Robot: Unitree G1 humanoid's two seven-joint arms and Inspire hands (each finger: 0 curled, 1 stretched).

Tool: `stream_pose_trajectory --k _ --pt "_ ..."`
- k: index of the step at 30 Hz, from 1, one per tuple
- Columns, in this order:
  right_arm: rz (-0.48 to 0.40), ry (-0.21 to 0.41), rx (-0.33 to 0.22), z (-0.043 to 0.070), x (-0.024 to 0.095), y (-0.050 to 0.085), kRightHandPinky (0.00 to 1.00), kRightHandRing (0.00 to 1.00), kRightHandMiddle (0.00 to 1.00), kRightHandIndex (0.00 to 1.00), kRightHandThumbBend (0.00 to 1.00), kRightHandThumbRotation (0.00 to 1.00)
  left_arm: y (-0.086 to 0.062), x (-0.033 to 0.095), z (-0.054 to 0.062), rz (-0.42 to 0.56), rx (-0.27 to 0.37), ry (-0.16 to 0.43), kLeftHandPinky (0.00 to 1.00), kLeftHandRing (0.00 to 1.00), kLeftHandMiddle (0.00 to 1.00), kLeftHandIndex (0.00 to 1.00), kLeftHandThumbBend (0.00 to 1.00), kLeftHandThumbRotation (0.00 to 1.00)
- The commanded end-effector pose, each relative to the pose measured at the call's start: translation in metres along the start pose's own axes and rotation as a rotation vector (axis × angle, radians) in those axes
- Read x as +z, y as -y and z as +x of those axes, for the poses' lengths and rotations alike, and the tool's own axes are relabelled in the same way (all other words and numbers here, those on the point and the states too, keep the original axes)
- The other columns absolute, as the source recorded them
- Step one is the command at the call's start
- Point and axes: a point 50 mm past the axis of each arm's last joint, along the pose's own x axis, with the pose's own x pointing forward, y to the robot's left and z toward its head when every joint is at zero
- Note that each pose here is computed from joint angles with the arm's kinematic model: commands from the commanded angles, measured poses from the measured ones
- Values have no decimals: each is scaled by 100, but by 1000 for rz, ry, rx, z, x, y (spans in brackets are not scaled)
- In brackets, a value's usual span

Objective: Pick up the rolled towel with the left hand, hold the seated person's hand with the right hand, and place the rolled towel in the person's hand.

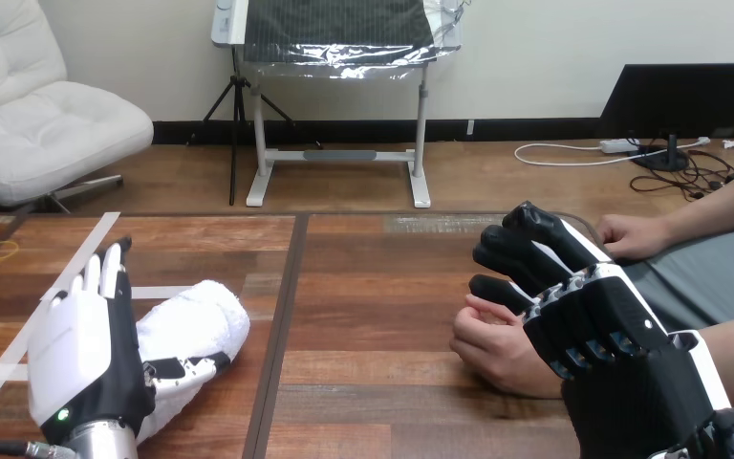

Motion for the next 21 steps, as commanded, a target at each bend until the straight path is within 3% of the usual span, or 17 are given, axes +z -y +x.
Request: stream_pose_trajectory --k 1,21 --pt "-18 96 24 10 11 0 81 85 84 85 100 99 -11 19 12 23 41 58 100 96 97 95 100 22" --pt "-10 108 28 10 11 -1 79 84 83 85 100 97 -8 20 17 77 -12 -3 100 95 95 94 100 24"
